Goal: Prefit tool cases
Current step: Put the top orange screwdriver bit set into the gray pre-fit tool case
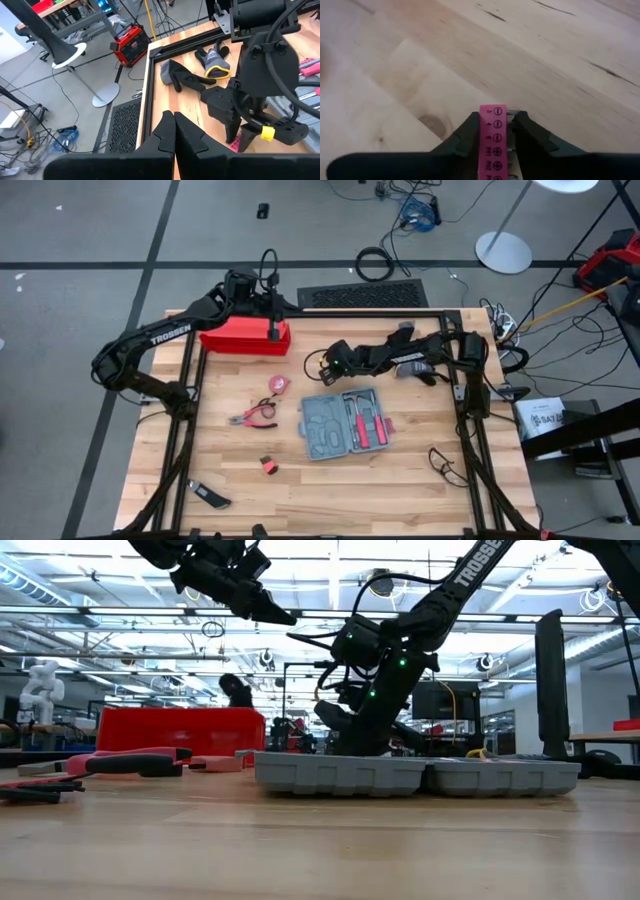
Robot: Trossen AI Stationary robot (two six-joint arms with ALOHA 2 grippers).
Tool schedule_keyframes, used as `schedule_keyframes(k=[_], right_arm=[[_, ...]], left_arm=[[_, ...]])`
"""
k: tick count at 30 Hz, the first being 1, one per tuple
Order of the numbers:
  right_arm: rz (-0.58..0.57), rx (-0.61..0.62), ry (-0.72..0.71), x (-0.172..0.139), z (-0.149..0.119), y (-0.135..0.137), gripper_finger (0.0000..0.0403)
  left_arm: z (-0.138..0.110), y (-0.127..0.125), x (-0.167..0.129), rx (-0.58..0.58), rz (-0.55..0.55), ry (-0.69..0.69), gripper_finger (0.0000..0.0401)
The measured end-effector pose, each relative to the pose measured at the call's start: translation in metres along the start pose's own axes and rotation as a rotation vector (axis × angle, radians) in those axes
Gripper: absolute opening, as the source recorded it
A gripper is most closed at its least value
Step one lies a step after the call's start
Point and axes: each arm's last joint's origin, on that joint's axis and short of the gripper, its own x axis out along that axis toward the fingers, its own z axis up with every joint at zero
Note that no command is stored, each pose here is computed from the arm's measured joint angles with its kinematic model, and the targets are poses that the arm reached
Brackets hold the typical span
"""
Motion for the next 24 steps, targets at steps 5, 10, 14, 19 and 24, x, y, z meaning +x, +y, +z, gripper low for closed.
schedule_keyframes(k=[5,10,14,19,24], right_arm=[[0.011,-0.009,-0.002,-0.002,0.001,0.000,0.0085],[0.036,-0.015,-0.032,-0.021,0.009,0.001,0.0085],[0.058,-0.015,-0.057,-0.041,0.017,0.002,0.0083],[0.042,-0.013,-0.041,-0.054,0.016,0.002,0.0001],[0.038,-0.029,-0.019,-0.066,0.011,0.007,0.0002]], left_arm=[[0.000,0.000,0.000,-0.009,-0.002,0.002,0.0000],[-0.002,-0.001,0.000,-0.019,-0.013,0.016,0.0000],[-0.004,-0.003,0.000,-0.033,-0.028,0.037,0.0000],[-0.005,-0.004,0.000,-0.038,-0.036,0.048,0.0000],[-0.009,-0.006,0.001,-0.019,-0.045,0.057,0.0000]])
